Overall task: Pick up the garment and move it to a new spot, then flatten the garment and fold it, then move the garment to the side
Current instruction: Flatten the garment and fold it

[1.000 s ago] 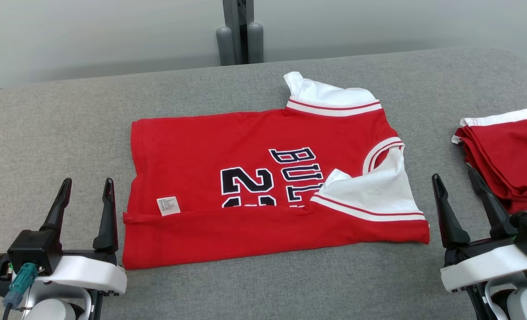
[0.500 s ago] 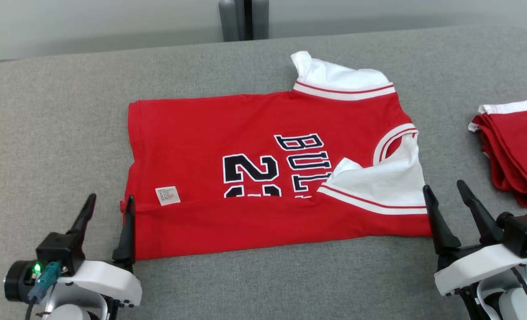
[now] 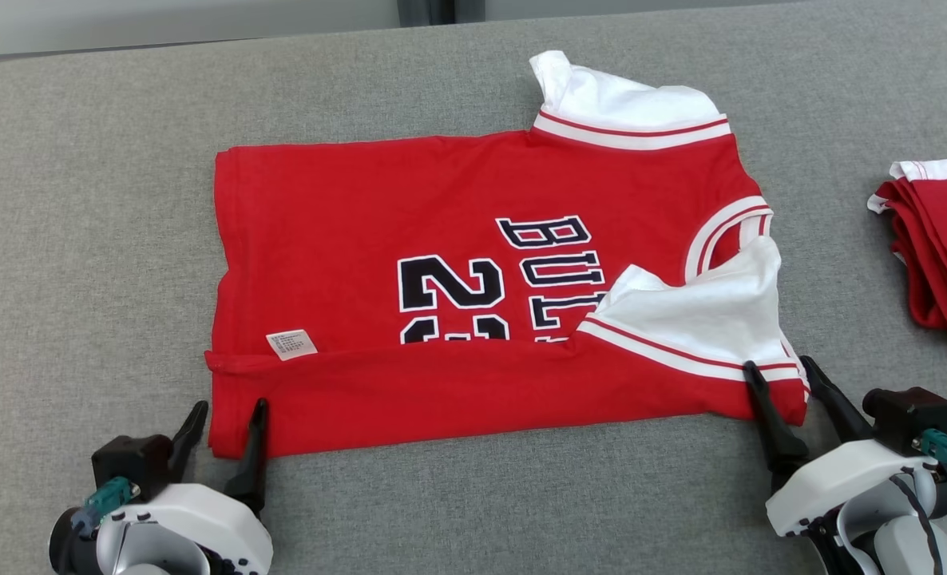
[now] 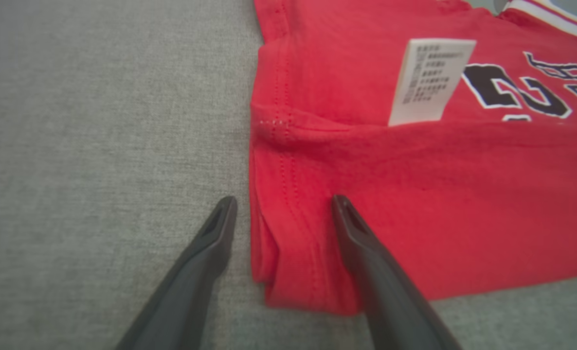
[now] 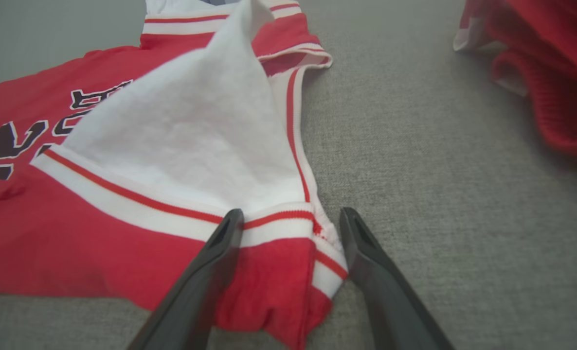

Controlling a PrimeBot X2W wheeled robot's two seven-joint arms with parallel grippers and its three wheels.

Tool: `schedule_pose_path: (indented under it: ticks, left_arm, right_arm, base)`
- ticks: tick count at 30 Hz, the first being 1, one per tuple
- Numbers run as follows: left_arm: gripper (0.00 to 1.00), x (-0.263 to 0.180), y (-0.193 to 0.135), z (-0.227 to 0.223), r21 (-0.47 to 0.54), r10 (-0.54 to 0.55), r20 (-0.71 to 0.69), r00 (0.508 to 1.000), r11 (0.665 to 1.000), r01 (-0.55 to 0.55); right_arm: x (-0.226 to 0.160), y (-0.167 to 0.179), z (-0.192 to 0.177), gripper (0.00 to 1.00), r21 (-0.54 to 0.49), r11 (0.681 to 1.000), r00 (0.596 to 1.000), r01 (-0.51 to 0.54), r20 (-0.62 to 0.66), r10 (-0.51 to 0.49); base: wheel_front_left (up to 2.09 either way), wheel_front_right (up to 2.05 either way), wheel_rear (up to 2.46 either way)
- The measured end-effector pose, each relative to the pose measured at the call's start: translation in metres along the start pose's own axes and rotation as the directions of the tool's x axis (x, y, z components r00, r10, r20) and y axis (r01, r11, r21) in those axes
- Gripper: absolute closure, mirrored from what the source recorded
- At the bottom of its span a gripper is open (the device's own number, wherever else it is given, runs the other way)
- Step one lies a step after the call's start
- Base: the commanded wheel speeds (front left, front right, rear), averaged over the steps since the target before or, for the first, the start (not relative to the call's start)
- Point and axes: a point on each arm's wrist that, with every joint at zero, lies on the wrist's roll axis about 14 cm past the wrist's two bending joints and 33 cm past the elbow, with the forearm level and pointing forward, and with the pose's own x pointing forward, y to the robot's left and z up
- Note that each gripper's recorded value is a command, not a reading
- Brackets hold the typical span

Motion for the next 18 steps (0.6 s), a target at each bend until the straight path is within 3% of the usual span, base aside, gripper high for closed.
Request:
schedule_pose_path:
  ticks: [2,3,4,5,6,13,18]
  left_arm:
    - [0.00,0.002,0.000,-0.004,-0.021,-0.003,-0.034,0.999,1.000,0.003]
    - [0.01,0.002,-0.001,-0.005,-0.035,-0.009,-0.049,0.999,0.999,0.007]
    - [0.34,0.003,-0.002,-0.005,-0.042,-0.012,-0.057,0.998,0.999,0.009]
    - [0.79,0.003,-0.001,-0.006,-0.045,-0.014,-0.067,0.998,0.999,0.011]
    - [1.00,0.003,-0.001,-0.007,-0.053,-0.014,-0.078,0.997,0.999,0.009]
    - [1.00,0.000,-0.003,-0.003,-0.084,-0.036,-0.101,0.994,0.996,0.028]
    - [1.00,-0.022,0.000,-0.008,-0.088,-0.042,-0.138,0.989,0.996,0.030]
  right_arm:
    - [0.002,0.002,-0.004,0.01,0.014,1.000,1.000,-0.005,-0.018,0.006]
    - [0.003,0.002,-0.003,0.14,0.016,1.000,1.000,-0.008,-0.019,0.008]
    - [0.004,0.002,-0.003,0.68,0.019,1.000,1.000,-0.011,-0.020,0.011]
    - [0.005,0.005,-0.003,0.91,0.026,1.000,1.000,-0.017,-0.021,0.018]
    - [0.006,0.007,-0.004,1.00,0.035,0.999,0.999,-0.023,-0.024,0.024]
    - [0.004,0.010,0.006,1.00,0.059,0.997,0.999,-0.040,-0.001,0.040]
    - [-0.017,0.013,-0.002,1.00,0.071,0.996,0.998,-0.050,-0.042,0.053]
  base:
    - [0.00,0.00,0.00]
    - [0.00,0.00,0.00]
    - [0.00,0.00,0.00]
    - [0.00,0.00,0.00]
    - [0.00,0.00,0.00]
    - [0.00,0.00,0.00]
    - [0.00,0.00,0.00]
